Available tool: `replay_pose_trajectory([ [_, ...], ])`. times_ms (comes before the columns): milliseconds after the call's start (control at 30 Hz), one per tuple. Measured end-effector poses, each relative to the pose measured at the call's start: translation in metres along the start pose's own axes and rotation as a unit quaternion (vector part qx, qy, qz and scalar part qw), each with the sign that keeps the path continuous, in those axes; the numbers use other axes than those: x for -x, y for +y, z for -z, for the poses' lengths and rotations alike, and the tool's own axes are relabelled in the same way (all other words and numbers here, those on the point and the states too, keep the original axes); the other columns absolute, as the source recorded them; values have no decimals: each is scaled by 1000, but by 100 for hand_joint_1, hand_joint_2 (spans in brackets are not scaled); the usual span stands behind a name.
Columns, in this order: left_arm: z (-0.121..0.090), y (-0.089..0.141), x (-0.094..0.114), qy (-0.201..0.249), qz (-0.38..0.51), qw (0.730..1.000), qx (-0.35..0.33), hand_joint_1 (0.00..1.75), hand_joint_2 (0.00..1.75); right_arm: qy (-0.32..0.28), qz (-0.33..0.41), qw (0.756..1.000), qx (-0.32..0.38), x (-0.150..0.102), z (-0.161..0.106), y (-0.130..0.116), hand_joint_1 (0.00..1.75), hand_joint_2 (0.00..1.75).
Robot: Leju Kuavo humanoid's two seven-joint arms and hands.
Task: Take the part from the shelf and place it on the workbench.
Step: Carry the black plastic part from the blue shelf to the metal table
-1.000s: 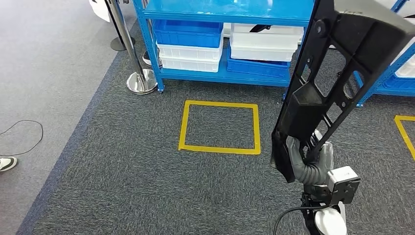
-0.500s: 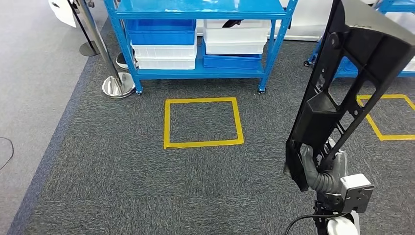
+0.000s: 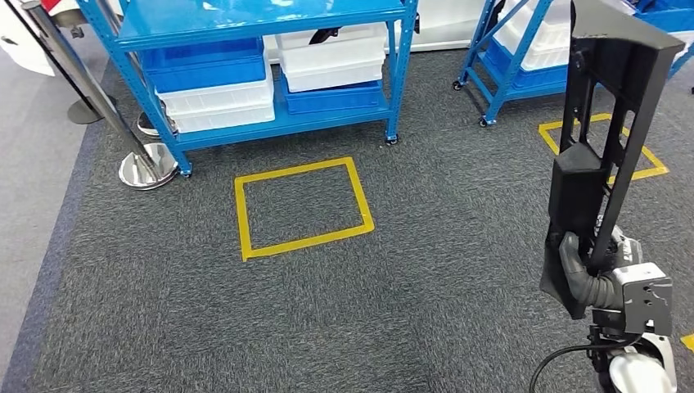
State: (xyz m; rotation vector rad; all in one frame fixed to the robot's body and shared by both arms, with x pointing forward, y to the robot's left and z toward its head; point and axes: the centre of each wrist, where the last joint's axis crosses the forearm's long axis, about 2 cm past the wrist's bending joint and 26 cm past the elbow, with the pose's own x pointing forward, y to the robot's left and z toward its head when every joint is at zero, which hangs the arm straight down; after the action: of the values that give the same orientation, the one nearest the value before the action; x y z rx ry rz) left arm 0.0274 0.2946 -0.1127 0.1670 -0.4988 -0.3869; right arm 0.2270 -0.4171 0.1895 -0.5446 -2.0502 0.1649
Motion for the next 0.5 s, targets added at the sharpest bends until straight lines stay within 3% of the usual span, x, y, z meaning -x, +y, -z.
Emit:
replay_pose_trajectory([
  [200,0,-2,-1,0,7,1000,5,0,175,13,-88,996,13,5,-3,-21,175,175],
  [333,0,-3,-2,-2,6,1000,8,0,175,20,-194,980,39,8,-1,-28,175,175],
  [500,0,-4,-3,-3,5,1000,13,0,175,29,-264,963,52,15,-1,-34,175,175],
])
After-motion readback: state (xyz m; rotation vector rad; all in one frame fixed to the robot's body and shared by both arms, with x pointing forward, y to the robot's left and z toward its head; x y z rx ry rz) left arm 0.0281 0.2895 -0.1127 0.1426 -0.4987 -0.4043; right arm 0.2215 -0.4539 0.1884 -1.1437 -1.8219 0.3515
